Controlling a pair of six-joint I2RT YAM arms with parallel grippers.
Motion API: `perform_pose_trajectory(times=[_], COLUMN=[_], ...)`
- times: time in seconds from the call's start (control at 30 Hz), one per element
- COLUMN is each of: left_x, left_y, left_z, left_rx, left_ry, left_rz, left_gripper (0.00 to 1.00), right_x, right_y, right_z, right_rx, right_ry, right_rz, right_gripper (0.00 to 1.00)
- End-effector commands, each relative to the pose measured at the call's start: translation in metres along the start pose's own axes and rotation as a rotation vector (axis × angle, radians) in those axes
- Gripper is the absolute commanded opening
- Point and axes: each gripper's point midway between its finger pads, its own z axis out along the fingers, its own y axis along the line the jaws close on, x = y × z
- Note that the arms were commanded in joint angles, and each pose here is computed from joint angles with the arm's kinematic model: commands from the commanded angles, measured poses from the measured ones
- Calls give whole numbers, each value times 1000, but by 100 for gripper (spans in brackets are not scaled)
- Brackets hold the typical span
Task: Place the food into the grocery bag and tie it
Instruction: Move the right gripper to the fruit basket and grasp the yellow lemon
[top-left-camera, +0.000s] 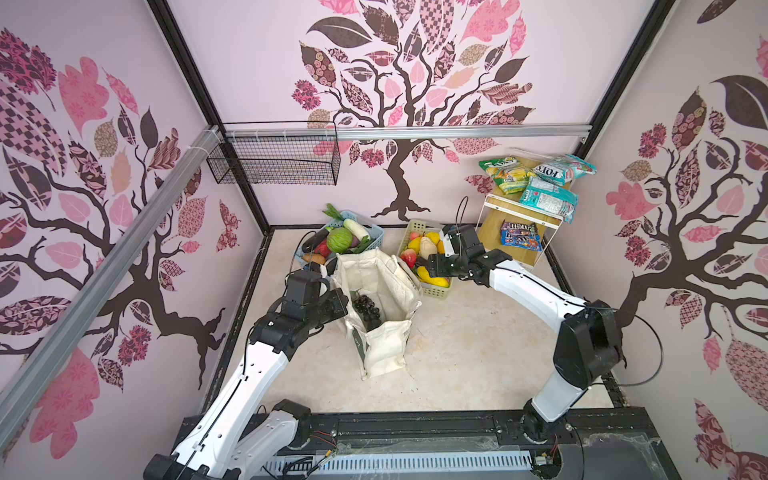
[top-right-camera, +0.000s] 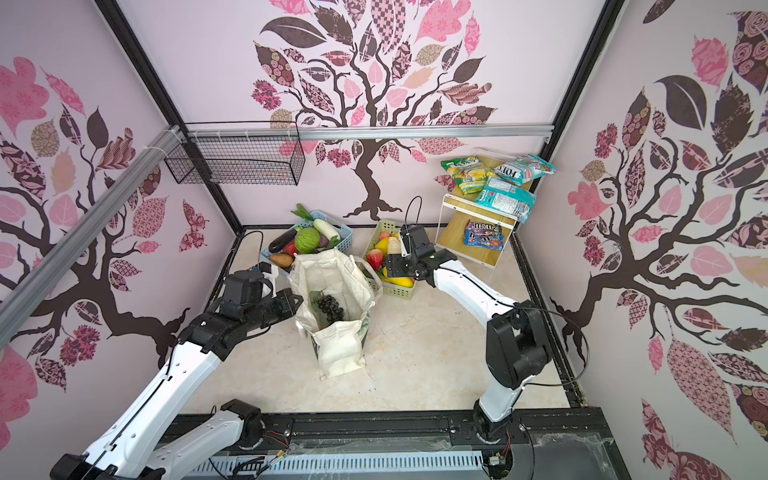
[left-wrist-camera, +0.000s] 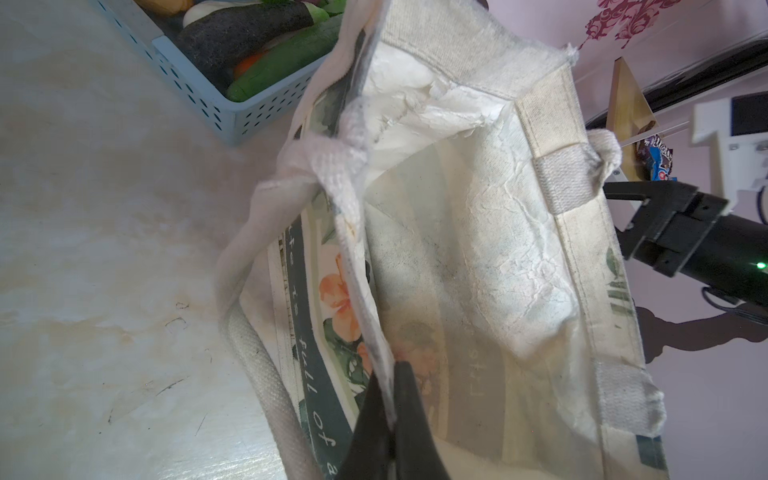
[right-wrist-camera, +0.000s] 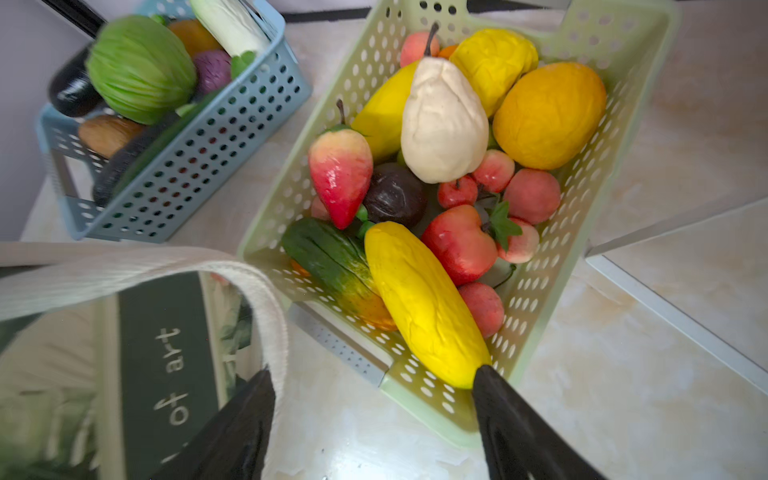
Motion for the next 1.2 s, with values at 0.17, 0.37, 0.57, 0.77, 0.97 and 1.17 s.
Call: perform_pose_trajectory(times=[0.17, 0.37, 0.57, 0.77, 0.97, 1.17], left_x=[-5, -6, -7, -6, -5, -5], left_y=[-9, -8, -8, -7, -6, -6], left_z=[-6, -10, -8, -8, -9, -9], left_rx=[26, 17, 15, 14, 14, 11], left_ry=[-5, -13, -9, -9, -9, -9], left_rz=[19, 34, 41, 45, 46, 46], left_gripper=[3, 3, 2, 2, 2, 2], right_x=[7, 9, 20, 29, 37, 33], right_y=[-14, -17, -25, -35, -41, -36], right_z=[49, 75, 95, 104, 114, 115], right_rx=[81, 110, 144, 191, 213, 198], right_ry=[48, 106, 176, 220, 255, 268], right_rz=[-57, -109, -145, -181, -202, -189], right_gripper=[79, 79, 77, 79, 79, 66])
